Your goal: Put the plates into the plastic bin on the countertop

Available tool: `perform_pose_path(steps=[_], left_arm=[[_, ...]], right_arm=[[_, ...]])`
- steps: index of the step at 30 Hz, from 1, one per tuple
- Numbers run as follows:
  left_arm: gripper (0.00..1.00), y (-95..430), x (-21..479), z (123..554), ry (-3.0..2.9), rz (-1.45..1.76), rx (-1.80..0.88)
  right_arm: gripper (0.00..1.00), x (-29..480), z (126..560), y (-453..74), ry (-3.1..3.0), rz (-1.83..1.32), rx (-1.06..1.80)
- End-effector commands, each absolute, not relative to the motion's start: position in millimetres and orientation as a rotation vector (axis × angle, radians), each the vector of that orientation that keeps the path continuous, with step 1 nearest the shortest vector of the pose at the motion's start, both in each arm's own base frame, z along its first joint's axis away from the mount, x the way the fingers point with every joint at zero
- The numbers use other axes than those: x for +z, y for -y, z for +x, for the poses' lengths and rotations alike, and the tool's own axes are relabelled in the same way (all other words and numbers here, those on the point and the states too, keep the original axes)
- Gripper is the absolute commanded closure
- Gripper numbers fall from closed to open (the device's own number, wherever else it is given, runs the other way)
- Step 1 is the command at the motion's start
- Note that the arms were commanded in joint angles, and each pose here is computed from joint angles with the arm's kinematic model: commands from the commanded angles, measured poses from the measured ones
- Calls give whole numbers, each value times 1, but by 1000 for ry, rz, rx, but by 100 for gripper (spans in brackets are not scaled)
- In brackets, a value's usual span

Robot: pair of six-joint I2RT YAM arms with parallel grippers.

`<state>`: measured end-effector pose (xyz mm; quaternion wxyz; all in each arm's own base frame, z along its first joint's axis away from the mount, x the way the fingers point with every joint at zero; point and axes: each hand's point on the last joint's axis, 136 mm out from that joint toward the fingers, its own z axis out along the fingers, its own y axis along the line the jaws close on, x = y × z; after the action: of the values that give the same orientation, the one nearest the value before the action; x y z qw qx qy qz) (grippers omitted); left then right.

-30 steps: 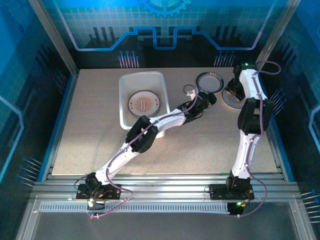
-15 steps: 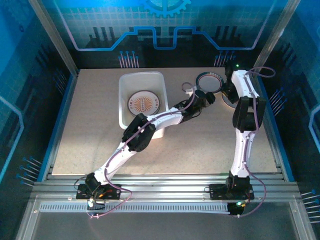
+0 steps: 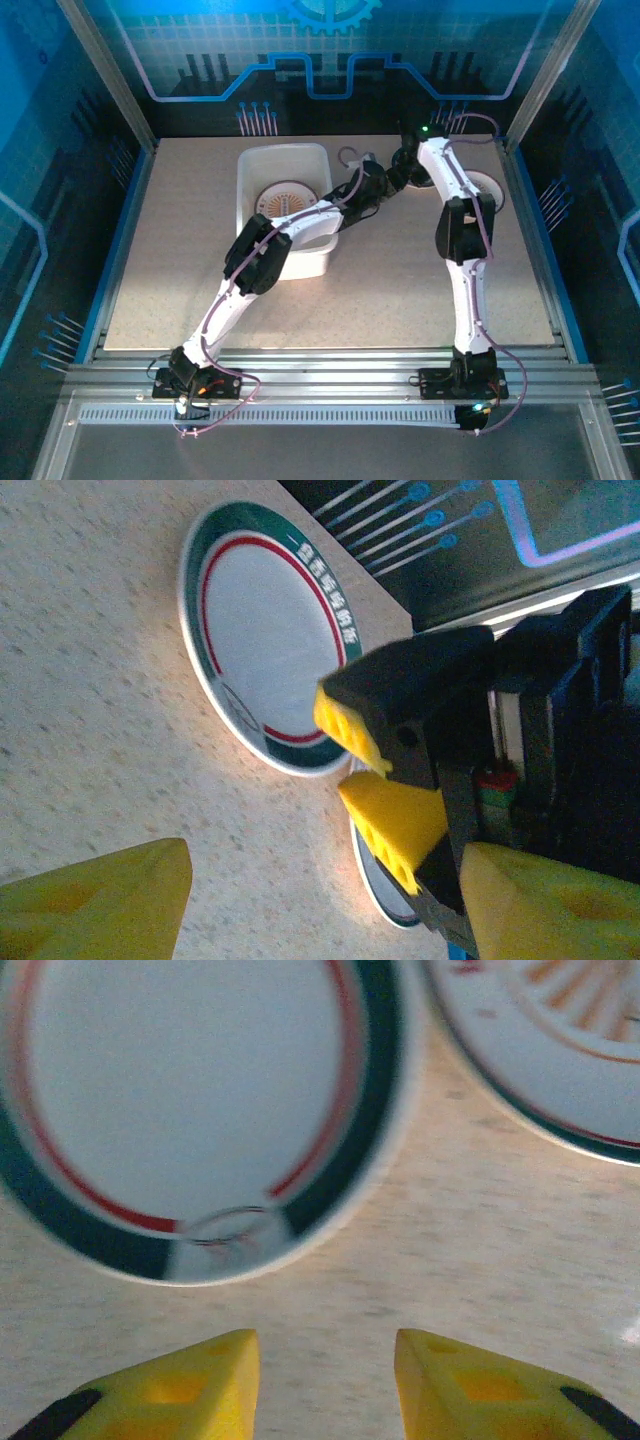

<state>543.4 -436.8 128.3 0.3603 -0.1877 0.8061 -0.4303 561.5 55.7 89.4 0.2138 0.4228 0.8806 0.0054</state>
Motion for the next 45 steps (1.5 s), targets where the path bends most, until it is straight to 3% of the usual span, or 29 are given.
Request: perform_pose_path(steps=[1, 8, 22, 30, 37, 45], left_arm=[[27, 456, 169, 528, -2030, -350, -1219], [27, 455, 165, 529, -2039, -347, -1220], [27, 454, 155, 531, -2057, -359, -1215], [27, 454, 157, 531, -2052, -364, -1222], [27, 450, 169, 524, -2040, -350, -1242], [27, 448, 190, 515, -2025, -354, -1285]], right_arm=[[57, 51, 569, -81, -2535, 1072, 21], [52, 29, 558, -41, -2534, 1195, -74], [49, 28, 552, -32, -2459, 1251, -1], [40, 27, 560, -33, -2421, 1279, 24], [46, 17, 579, -42, -2397, 1295, 59], [69, 2, 565, -41, -2406, 1359, 7]])
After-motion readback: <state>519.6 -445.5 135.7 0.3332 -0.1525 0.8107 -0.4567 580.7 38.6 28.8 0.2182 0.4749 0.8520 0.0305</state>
